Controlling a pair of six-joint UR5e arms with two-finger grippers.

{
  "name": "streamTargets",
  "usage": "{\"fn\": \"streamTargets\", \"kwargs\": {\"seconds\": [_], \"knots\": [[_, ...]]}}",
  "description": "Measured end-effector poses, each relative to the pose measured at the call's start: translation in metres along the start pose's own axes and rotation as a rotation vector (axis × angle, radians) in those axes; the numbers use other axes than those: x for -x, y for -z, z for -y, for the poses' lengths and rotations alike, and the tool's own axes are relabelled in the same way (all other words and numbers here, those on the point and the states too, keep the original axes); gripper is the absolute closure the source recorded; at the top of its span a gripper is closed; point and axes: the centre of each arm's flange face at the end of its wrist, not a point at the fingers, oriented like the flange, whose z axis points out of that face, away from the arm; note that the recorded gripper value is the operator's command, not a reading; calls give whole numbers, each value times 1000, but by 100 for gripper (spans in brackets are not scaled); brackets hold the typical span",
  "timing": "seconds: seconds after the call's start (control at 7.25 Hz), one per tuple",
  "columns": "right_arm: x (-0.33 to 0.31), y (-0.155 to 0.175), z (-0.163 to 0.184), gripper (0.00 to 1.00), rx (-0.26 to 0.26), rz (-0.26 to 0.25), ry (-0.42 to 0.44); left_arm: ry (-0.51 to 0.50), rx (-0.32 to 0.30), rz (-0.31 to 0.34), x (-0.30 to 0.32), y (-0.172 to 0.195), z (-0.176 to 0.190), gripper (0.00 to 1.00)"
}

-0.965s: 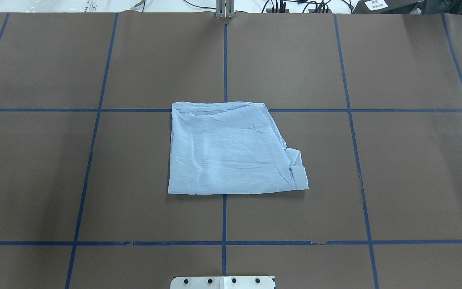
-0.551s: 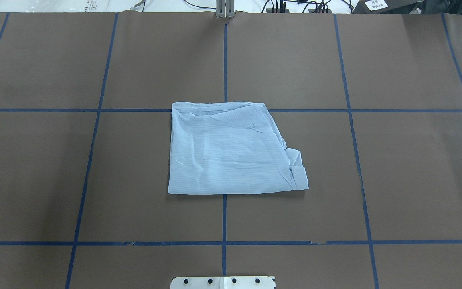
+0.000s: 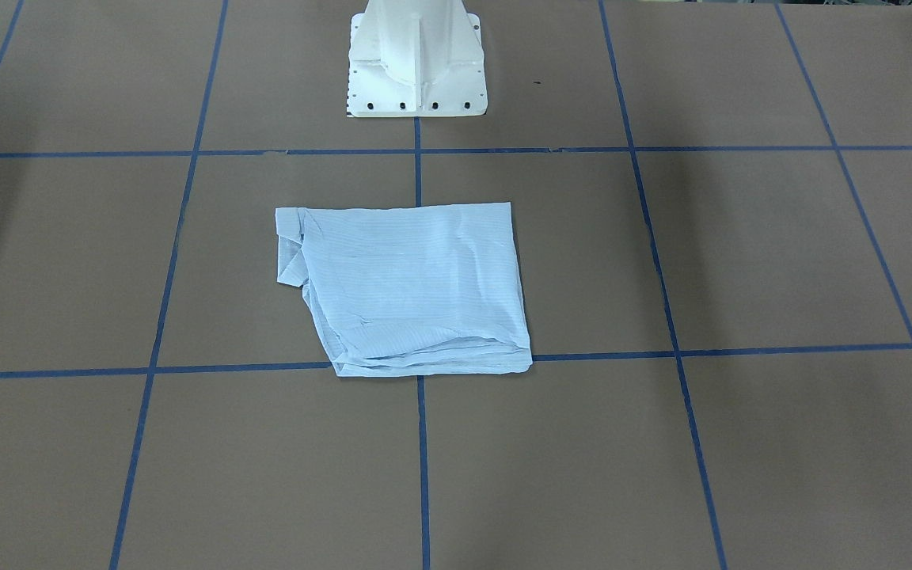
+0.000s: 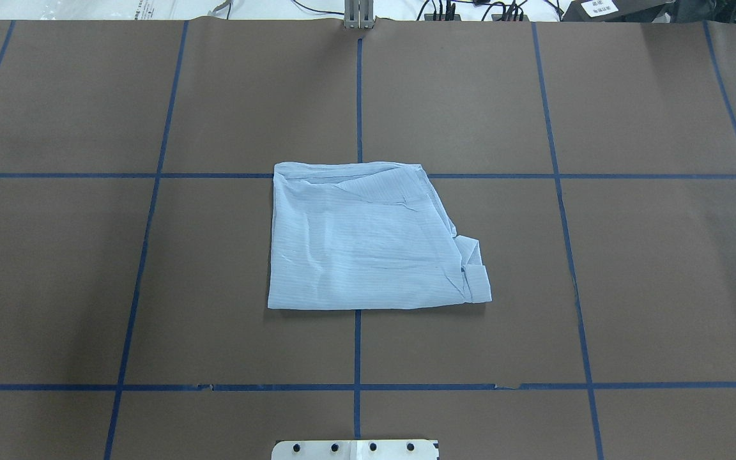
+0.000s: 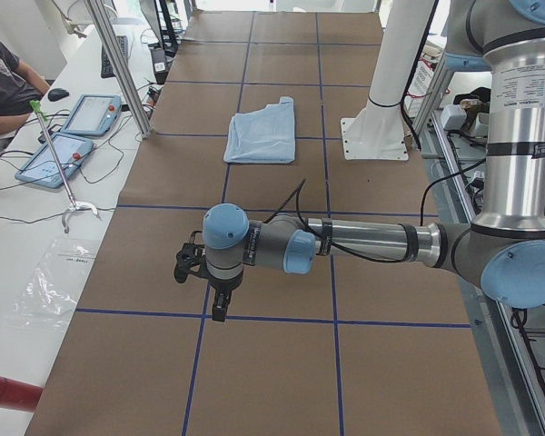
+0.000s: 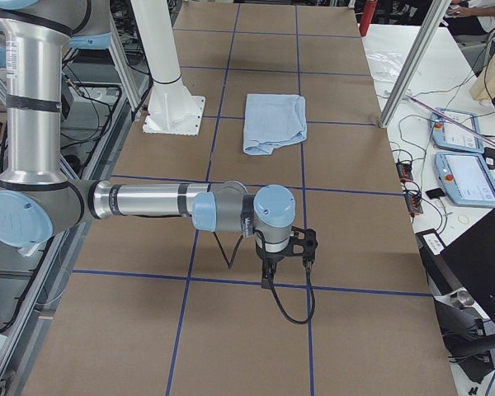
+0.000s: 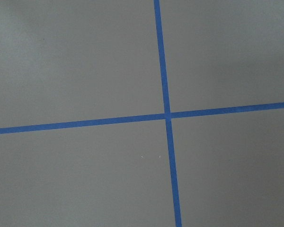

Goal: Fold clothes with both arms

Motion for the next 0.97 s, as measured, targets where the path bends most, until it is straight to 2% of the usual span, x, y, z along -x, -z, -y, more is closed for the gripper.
{"fn": "streamTargets", "kwargs": {"seconds": [0.97], "knots": [[1, 1, -3, 0, 11, 6, -9, 1, 0, 5, 0, 0, 1, 0]]}}
